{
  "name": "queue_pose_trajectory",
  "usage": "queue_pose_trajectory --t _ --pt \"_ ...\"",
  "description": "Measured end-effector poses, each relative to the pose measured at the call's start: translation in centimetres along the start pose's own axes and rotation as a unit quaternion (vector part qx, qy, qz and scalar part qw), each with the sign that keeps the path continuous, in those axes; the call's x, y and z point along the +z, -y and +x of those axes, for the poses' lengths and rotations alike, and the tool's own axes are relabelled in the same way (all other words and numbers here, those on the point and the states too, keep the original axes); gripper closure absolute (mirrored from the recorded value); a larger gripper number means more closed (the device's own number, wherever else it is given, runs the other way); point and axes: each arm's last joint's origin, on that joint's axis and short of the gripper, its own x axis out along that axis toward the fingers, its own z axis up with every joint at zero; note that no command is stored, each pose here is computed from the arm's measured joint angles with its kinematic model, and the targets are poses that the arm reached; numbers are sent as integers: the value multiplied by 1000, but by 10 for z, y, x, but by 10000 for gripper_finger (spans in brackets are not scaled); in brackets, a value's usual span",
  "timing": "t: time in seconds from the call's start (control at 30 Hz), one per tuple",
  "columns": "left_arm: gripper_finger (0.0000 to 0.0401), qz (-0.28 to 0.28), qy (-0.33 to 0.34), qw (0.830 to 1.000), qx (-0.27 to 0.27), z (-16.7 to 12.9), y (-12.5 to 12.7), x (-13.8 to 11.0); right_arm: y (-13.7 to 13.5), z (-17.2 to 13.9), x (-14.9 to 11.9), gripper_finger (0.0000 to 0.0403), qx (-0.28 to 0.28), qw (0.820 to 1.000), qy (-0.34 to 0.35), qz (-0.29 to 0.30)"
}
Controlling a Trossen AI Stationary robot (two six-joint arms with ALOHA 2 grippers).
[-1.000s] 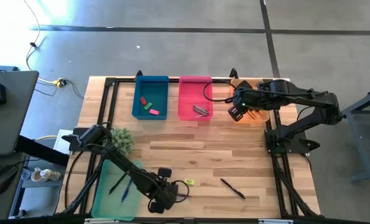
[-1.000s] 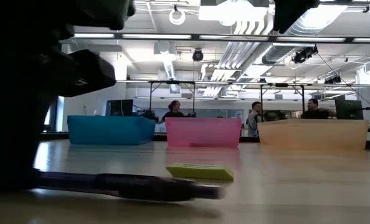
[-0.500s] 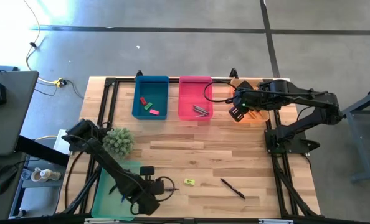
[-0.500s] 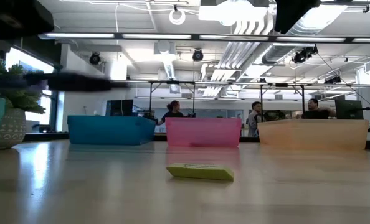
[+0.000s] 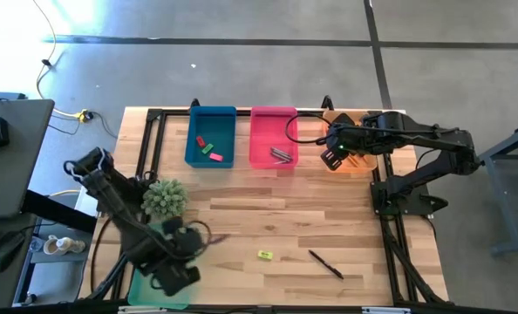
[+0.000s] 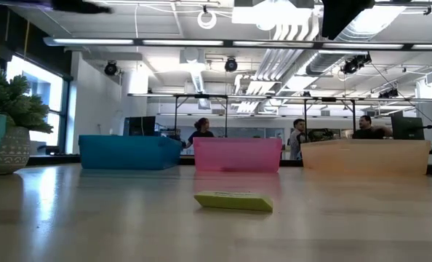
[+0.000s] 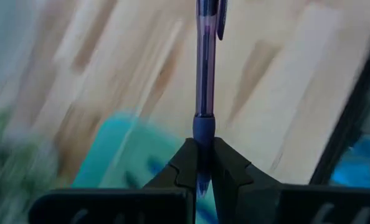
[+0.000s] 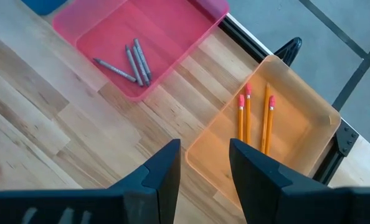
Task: Sort crayons/erasers/pens/pencils in bins
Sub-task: Put the purple pen into the blue bin
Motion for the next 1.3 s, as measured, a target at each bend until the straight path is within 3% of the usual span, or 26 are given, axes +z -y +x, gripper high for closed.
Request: queue_pose_trajectory --t 0.13,0.5,0.93,1.13,1.3 --pt "395 -72 -21 996 43 -15 -8 -30 0 0 0 275 0 1000 0 0" --pt "395 -214 -59 972 73 -19 8 -95 -1 0 0 275 10 1000 -8 3" --pt "395 -263 -76 959 81 11 35 -121 -32 -15 -11 275 130 991 2 -13" --pt "395 -268 -88 956 85 23 44 -127 -68 -21 -19 275 189 980 26 -48" --pt "395 -270 -95 954 90 26 46 -128 -105 -11 -28 275 195 976 25 -90"
